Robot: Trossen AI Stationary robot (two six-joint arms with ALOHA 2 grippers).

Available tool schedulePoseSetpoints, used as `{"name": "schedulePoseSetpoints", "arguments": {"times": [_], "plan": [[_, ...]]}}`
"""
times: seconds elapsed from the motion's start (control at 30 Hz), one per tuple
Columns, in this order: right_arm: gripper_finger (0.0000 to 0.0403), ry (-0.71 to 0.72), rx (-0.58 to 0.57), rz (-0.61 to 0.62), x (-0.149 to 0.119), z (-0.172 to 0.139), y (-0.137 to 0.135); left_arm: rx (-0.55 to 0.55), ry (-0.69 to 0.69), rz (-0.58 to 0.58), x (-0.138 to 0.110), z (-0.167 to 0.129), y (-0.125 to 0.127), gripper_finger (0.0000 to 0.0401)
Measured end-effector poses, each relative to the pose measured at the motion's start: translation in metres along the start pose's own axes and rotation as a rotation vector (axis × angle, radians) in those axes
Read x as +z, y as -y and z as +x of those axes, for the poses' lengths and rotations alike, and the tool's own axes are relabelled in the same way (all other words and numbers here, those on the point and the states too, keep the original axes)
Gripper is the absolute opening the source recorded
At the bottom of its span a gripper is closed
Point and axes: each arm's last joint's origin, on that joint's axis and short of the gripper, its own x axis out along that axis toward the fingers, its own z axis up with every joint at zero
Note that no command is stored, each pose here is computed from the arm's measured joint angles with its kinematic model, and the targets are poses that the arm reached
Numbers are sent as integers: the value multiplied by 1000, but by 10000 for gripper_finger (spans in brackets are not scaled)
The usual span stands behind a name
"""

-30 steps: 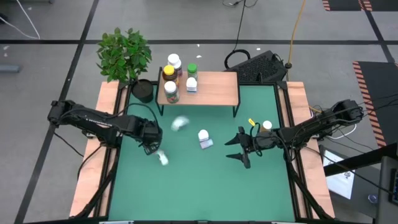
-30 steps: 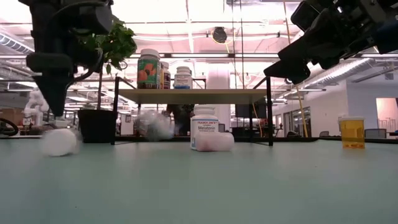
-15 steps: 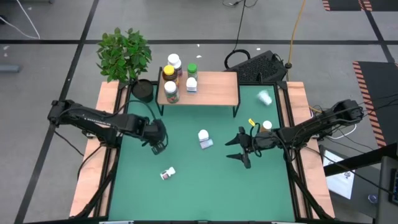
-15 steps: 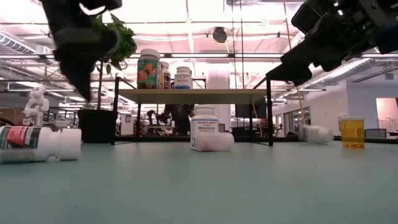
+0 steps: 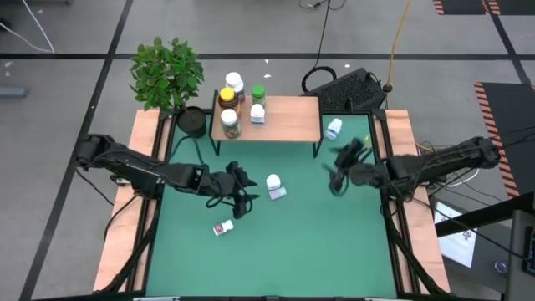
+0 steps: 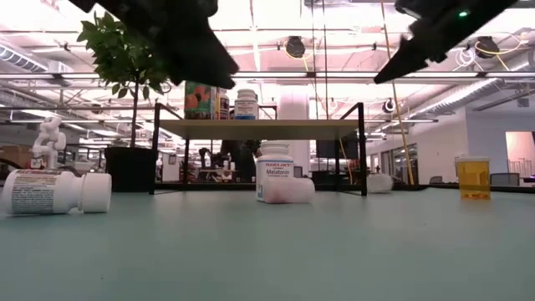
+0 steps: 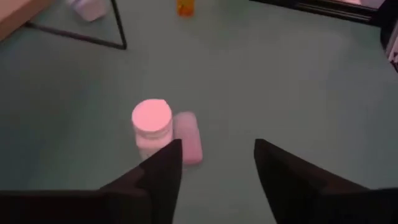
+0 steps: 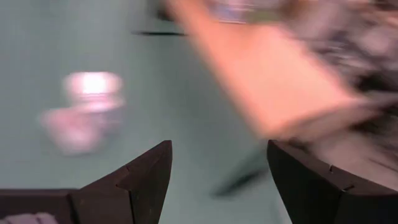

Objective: Pick and place medicine bottles onto shelf by color
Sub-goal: Put the right small white pill bottle on the shelf

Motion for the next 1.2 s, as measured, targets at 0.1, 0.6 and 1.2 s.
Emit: {"name": "schedulePoseSetpoints", "arguments": {"times": [0.1,0.6,1.2], "plan": [[256,-78,-148,51,7,9,25,-10,34,3,0,12,3,229],[250,-395,-481,550,-36,62,129,-131,-132,16,-49,61,38,228],[212,-468,-221,1131,-89,148,185,-139,-179,107,-58,61,42,230]]}}
